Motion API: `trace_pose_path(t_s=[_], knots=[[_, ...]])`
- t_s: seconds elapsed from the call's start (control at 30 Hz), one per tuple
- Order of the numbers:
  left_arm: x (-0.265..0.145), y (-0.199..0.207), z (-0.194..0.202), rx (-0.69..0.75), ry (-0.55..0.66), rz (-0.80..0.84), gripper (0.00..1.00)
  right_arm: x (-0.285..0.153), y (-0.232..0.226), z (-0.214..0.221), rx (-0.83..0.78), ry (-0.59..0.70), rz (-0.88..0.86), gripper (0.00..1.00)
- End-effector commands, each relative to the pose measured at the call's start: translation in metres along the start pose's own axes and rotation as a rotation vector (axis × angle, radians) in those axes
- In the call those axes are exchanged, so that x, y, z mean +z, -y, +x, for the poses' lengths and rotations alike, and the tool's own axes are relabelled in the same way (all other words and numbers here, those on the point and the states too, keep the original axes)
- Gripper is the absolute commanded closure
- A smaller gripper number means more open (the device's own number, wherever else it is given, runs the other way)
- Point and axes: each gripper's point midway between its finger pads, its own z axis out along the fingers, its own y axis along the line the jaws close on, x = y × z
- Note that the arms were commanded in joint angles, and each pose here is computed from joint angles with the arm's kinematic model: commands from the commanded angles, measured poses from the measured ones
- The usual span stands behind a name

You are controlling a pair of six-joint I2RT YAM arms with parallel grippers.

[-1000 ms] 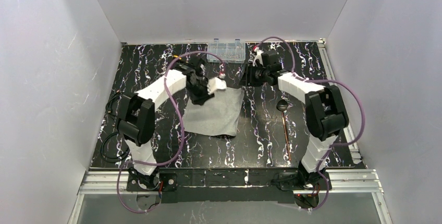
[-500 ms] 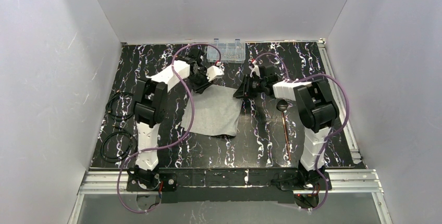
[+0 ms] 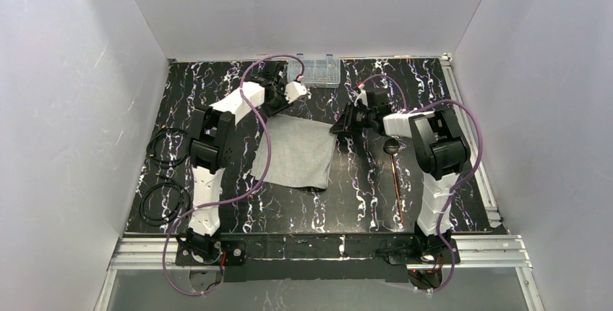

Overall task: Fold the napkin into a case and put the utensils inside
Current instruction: Smooth out the lower triangle-folded napkin at the center of the board.

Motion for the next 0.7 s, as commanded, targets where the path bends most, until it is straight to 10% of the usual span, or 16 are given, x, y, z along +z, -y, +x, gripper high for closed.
trace_pose_path(t_s=[0.0,0.23,0.47,0.67], knots=[[-0.001,-0.018,-0.005,-0.030,0.007,-0.064,0.70,0.003,0.013,-0.005,-0.050,0.001,0.064,0.71],[-0.050,-0.020,-0.024,-0.095,0.086,-0.059,0.65,-0.044,-0.050,-0.026,-0.212,0.115,0.082,0.68],[-0.133,0.044,-0.002,-0.084,0.141,0.164,0.56,-0.053,-0.125,0.087,-0.220,-0.023,-0.159,0.65],[-0.127,0.114,0.048,-0.032,0.075,0.347,0.58,-0.050,-0.121,0.164,-0.153,-0.228,-0.260,0.71]])
